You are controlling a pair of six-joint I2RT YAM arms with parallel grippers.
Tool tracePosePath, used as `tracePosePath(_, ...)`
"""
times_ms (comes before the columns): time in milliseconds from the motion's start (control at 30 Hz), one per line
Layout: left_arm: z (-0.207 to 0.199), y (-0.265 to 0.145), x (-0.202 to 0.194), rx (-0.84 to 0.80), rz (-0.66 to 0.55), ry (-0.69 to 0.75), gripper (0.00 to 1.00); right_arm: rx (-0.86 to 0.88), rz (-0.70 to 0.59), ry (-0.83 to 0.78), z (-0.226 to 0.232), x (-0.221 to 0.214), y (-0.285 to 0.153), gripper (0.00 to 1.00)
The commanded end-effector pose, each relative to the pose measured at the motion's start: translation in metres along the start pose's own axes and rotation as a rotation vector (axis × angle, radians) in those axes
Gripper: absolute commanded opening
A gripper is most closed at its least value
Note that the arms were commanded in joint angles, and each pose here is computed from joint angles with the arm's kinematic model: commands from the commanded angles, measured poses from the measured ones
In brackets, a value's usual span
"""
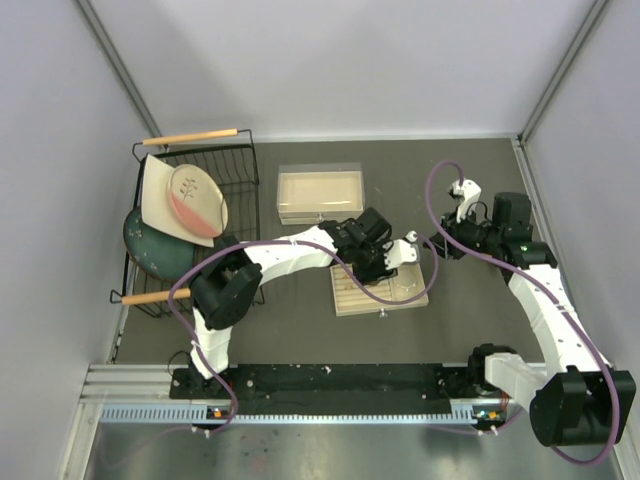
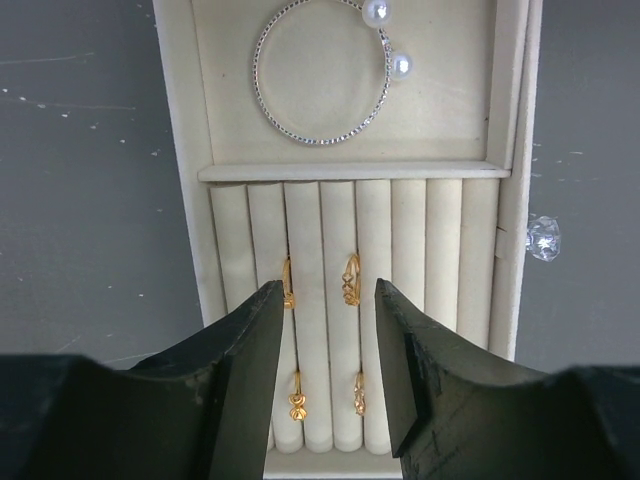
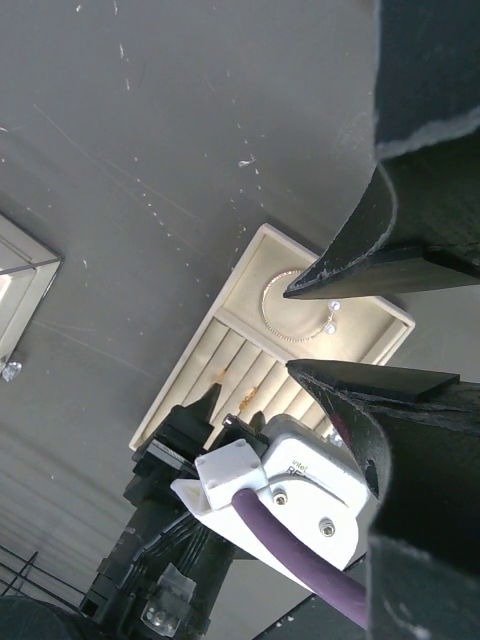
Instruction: Organize the mixed jewelry
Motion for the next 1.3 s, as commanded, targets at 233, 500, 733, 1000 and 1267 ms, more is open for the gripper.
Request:
tracePosePath(233, 0.001, 0.007, 0.005, -0.020, -0.009, 0.008, 0.46, -0.011, -0.034, -0.040, -0.005, 0.004, -0.001, 0.31)
tracePosePath(500, 0.001, 0.010, 0.003, -0.024, 0.001, 0.002, 0.44, -0.010, -0.035, -0.042, -0.005, 0.005, -0.001, 0.31)
tracePosePath(733, 0.000, 0.009, 0.004, -0.027, -0.003, 0.005, 0.33, -0.009, -0.032, -0.040, -0.005, 0.004, -0.001, 0.31)
tracePosePath(1000, -0.001, 0.010, 0.003, -0.029, -0.001, 0.003, 0.16, -0.011, -0.033, -0.041, -0.005, 0.004, -0.001, 0.31)
tracePosePath(1267, -0.006, 0.010, -0.002, -0.036, 0.013, 0.001, 0.05, -0.015, -0.032, -0.043, -0.006, 0.004, -0.001, 0.31)
Point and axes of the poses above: each gripper's point midway between its finger pads, its own y axis out along the fingers, its own z axis along the line the jaws close on, x = y × z, the point moved 9 cm from there along -y, back along the fingers, and after that the axes turned 8 degrees about -y, right-handed, at the moved point
